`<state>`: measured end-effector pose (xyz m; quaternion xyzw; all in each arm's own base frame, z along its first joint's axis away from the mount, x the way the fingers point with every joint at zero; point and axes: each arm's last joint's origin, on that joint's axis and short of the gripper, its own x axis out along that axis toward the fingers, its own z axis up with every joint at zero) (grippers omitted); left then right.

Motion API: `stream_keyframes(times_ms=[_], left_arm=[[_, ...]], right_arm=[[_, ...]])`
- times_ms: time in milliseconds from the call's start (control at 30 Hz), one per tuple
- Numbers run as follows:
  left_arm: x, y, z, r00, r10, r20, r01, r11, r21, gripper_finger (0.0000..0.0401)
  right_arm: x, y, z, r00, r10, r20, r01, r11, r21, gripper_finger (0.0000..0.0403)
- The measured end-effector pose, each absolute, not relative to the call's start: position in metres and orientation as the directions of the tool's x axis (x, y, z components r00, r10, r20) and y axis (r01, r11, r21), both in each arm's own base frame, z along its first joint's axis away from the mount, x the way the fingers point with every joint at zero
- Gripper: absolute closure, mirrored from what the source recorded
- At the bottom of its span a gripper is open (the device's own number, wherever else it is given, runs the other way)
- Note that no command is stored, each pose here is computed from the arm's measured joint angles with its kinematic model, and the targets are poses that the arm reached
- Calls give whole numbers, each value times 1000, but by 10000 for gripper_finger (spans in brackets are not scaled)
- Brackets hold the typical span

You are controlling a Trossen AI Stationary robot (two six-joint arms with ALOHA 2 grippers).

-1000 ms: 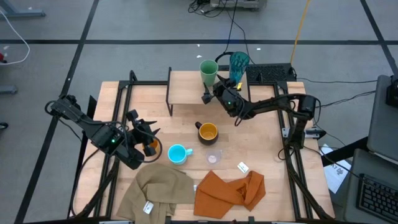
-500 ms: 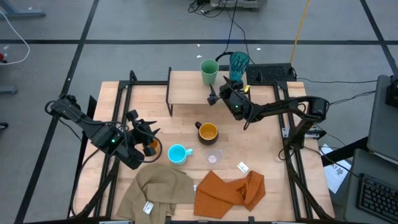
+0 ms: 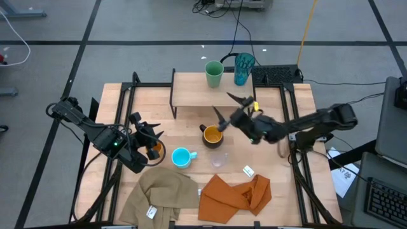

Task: Stack small to large cups/mugs on shelf
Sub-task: Put the black mug on the shelf

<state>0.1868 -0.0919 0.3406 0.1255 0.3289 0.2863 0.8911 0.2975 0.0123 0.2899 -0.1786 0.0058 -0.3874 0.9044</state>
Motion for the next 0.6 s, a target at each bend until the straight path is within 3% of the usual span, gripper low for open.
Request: stream_keyframes(times_ms=[300, 600], left_arm=[[187, -92, 341, 621, 597, -508, -436, 801, 410, 258], [191, -94, 343, 646, 582, -494, -444, 813, 377, 258]], right_arm=[[242, 71, 328, 860, -500, 105, 509, 819, -266, 58], [215, 98, 338, 928, -361, 96, 373, 902, -216, 149]])
